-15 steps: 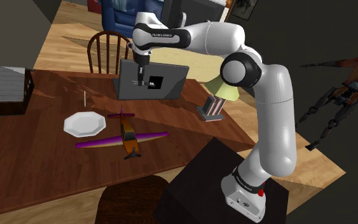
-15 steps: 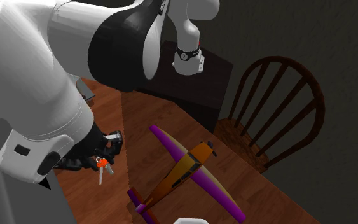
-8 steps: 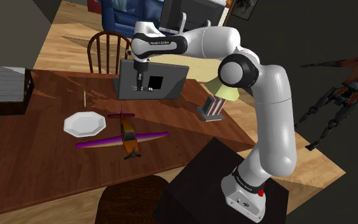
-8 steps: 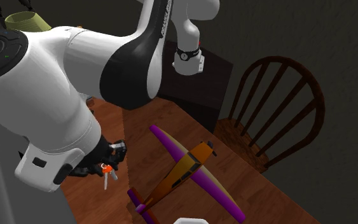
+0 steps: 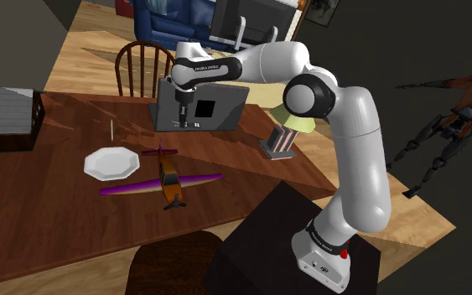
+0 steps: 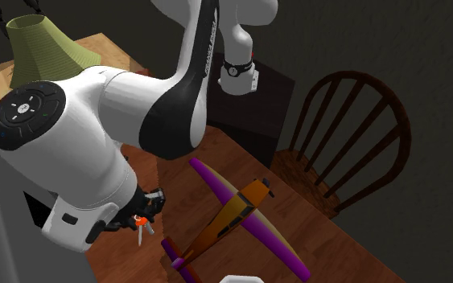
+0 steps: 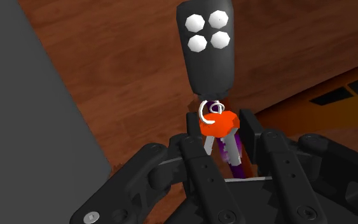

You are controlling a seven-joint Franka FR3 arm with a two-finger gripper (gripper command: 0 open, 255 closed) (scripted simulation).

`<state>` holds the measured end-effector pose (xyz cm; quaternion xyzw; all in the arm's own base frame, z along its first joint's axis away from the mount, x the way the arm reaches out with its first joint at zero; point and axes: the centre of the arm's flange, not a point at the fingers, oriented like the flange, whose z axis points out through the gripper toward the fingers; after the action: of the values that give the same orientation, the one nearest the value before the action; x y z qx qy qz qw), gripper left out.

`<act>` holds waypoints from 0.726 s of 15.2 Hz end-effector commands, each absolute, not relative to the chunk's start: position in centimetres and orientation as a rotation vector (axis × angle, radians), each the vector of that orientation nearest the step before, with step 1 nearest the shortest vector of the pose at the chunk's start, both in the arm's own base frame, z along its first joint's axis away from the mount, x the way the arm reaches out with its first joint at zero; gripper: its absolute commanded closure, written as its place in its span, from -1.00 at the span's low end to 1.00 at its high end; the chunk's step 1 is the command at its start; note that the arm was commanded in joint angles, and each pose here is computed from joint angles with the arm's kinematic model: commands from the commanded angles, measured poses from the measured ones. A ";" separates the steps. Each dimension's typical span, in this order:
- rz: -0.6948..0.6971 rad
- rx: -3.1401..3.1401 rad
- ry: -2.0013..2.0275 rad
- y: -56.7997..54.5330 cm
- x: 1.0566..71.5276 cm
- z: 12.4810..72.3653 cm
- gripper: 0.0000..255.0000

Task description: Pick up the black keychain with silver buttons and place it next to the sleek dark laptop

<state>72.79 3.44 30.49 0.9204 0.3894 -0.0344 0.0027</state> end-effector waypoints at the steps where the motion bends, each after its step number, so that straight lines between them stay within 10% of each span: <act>1: -0.108 2.886 1.221 3.4 72.7 29.4 1.00; 11: -0.108 2.886 1.221 3.4 72.7 24.1 1.00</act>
<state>72.61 3.44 24.76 0.9203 0.3896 -0.0345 0.0027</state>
